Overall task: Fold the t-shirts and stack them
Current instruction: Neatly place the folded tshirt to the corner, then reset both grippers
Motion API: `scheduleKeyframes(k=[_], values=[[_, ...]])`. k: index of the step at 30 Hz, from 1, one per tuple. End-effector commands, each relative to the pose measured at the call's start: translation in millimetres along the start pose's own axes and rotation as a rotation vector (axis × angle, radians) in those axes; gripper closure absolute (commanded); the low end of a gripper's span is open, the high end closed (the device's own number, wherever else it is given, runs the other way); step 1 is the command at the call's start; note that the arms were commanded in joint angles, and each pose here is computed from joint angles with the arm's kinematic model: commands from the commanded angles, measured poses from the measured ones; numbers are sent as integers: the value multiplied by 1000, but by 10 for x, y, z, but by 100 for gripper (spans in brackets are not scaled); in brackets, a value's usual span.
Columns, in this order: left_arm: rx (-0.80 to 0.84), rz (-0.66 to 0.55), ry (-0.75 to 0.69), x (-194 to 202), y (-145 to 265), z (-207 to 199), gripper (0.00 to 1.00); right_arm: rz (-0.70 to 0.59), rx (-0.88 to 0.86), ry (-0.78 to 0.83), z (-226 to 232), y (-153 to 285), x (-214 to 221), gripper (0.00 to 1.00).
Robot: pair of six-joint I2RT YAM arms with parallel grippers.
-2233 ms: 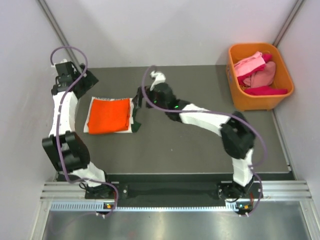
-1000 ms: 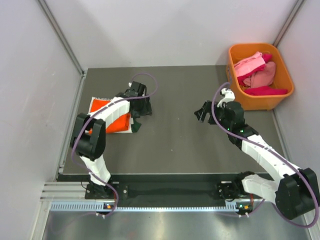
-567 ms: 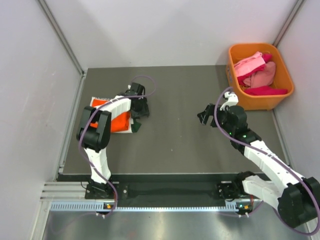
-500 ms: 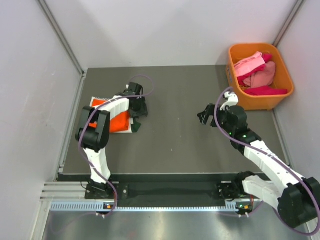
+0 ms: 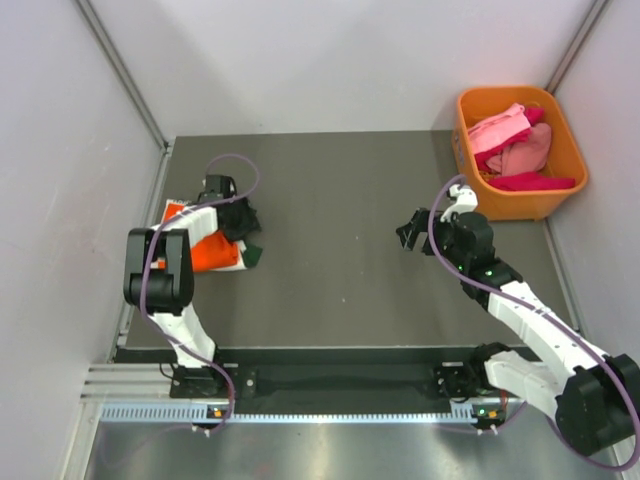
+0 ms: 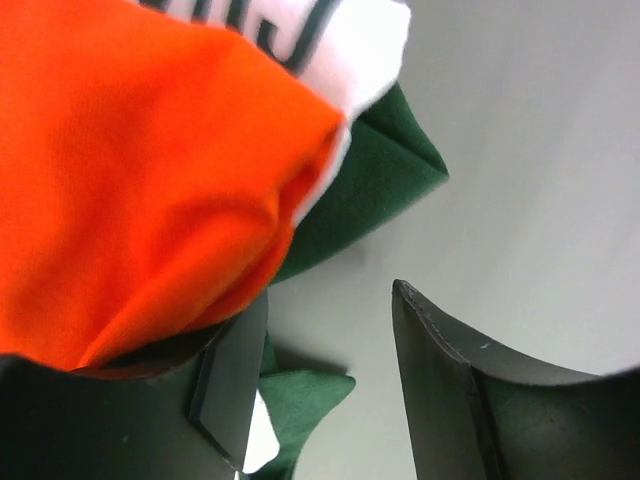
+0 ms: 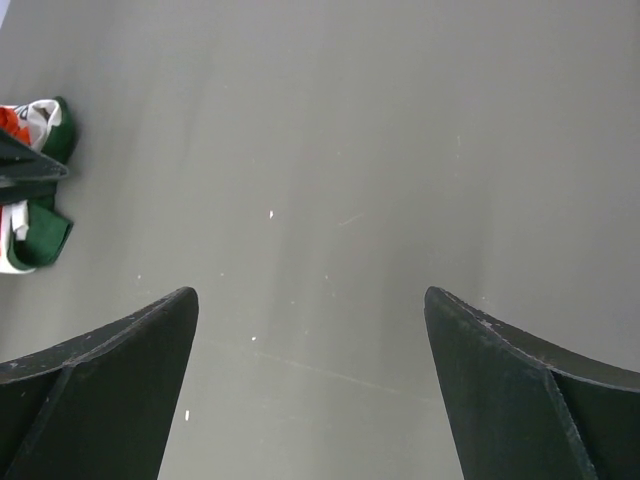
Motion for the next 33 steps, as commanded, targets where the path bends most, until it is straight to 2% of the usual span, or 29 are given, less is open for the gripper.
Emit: scheduleKeyframes(k=[1, 5, 7, 8, 10, 11, 13, 14, 16, 19, 20, 27, 33], values=[[53, -27, -44, 107, 187, -189, 39, -20, 18, 11, -38, -2, -42, 4], [89, -111, -103, 220, 441, -485, 26, -44, 62, 12, -77, 16, -127, 0], [122, -168, -120, 295, 640, -605, 14, -29, 101, 11, -129, 57, -101, 0], [137, -199, -126, 302, 711, -643, 1, -40, 123, -8, -154, 76, -123, 0], [161, -258, -139, 394, 894, -662, 1, -74, 189, -34, -240, 123, -139, 0], [171, -249, -151, 530, 898, -619, 1, -67, 202, -32, -284, 126, -66, 0], [245, -300, -154, 579, 1072, -665, 1, -115, 183, -30, -284, 131, -73, 0], [249, -276, -170, 761, 1018, -574, 1, -100, 191, -20, -341, 116, 71, 0], [299, -330, -190, 807, 1106, -565, 1, -116, 179, -4, -356, 115, 116, 0], [303, -335, -203, 985, 1047, -399, 1, -105, 159, 19, -376, 122, 236, 0], [315, -305, -208, 1093, 1006, -349, 1, -100, 160, 17, -403, 119, 312, 0], [362, -321, -179, 1149, 1007, -342, 1, -176, 89, -9, -358, 196, 378, 0], [371, -297, -179, 1152, 954, -388, 1, -196, 107, -17, -385, 207, 363, 0]])
Point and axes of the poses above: each gripper's point midway between its finger pads, its own y axis back along the fingers, its own z axis along the line the jaws close on, x = y × z, the point moved 4 cm from there along y, back along the fingers, and after that the axes turned 3 degrees about y, right-handed, at the moved point
